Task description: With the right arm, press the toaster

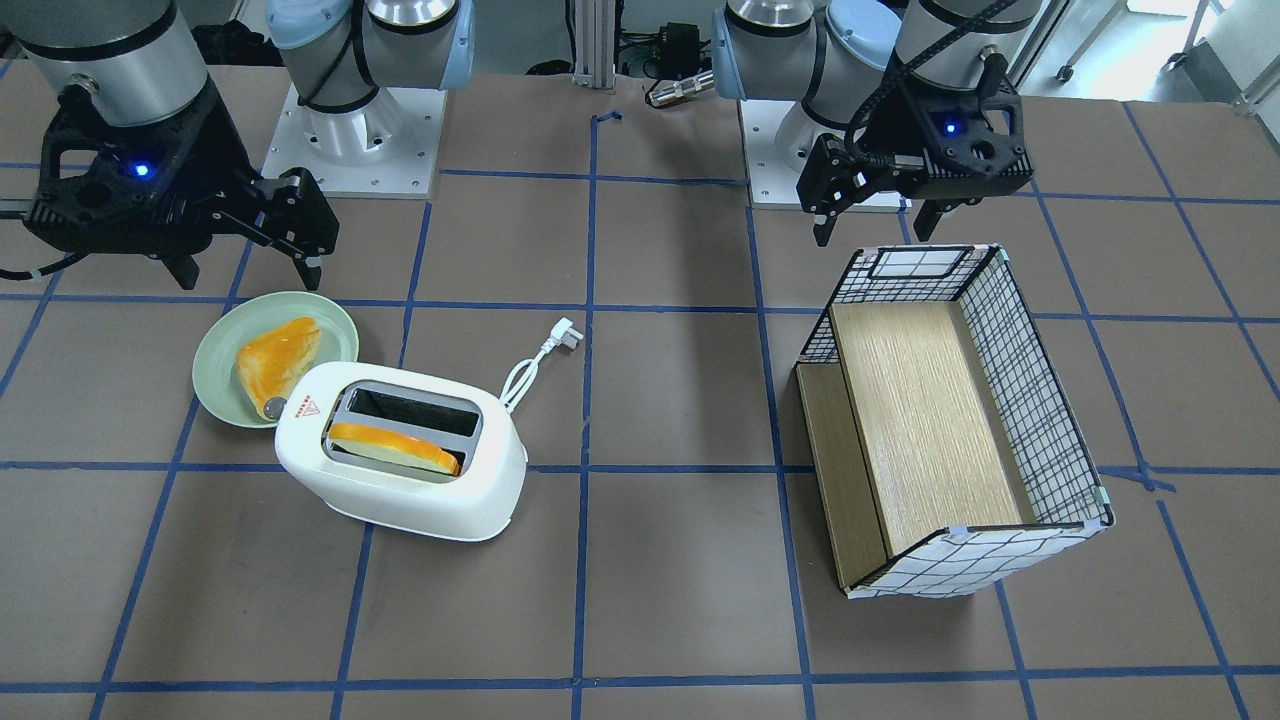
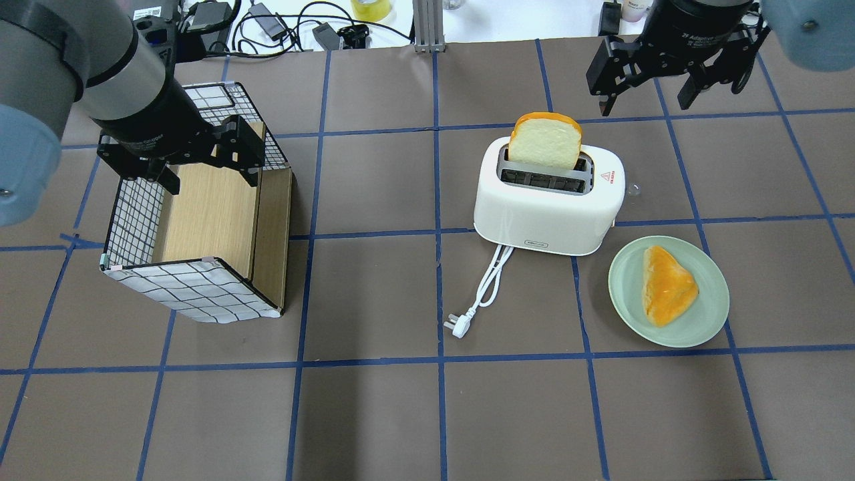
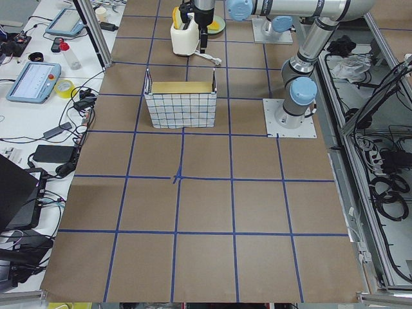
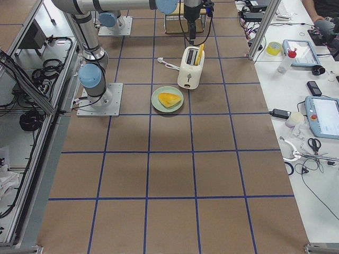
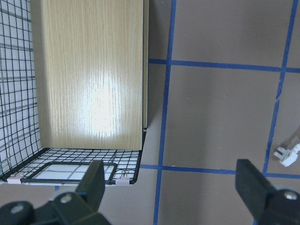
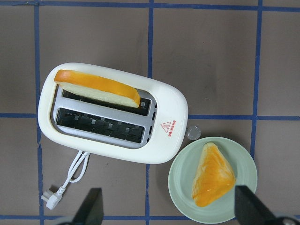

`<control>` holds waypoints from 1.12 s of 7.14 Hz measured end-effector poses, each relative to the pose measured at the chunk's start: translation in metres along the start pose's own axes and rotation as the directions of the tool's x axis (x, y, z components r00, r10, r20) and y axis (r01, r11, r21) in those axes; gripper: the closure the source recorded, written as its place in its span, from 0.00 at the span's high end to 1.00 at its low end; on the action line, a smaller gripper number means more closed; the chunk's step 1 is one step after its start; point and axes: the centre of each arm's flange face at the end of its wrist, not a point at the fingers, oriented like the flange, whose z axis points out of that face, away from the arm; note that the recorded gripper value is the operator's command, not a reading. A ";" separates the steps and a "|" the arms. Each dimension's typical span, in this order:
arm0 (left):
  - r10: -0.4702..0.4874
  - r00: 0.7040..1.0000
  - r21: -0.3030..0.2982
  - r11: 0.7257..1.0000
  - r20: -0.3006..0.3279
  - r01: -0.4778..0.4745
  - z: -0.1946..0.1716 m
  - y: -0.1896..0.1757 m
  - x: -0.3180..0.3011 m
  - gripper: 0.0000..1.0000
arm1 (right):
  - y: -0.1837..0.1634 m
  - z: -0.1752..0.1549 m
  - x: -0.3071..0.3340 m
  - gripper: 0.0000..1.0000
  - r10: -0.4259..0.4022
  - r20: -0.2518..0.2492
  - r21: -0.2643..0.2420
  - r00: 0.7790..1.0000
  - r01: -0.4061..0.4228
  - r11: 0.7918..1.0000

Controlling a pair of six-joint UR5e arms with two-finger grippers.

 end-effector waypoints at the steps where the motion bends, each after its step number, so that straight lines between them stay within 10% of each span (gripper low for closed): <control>1: 0.000 1.000 0.000 1.000 0.000 0.000 0.000 0.000 0.000 1.00 | 0.000 0.000 0.000 1.00 0.001 0.004 0.000 1.000 -0.001 1.000; 8: 0.000 1.000 0.000 1.000 0.000 0.000 0.000 0.000 0.000 1.00 | 0.001 0.003 -0.008 1.00 0.008 0.062 -0.007 0.998 -0.007 1.000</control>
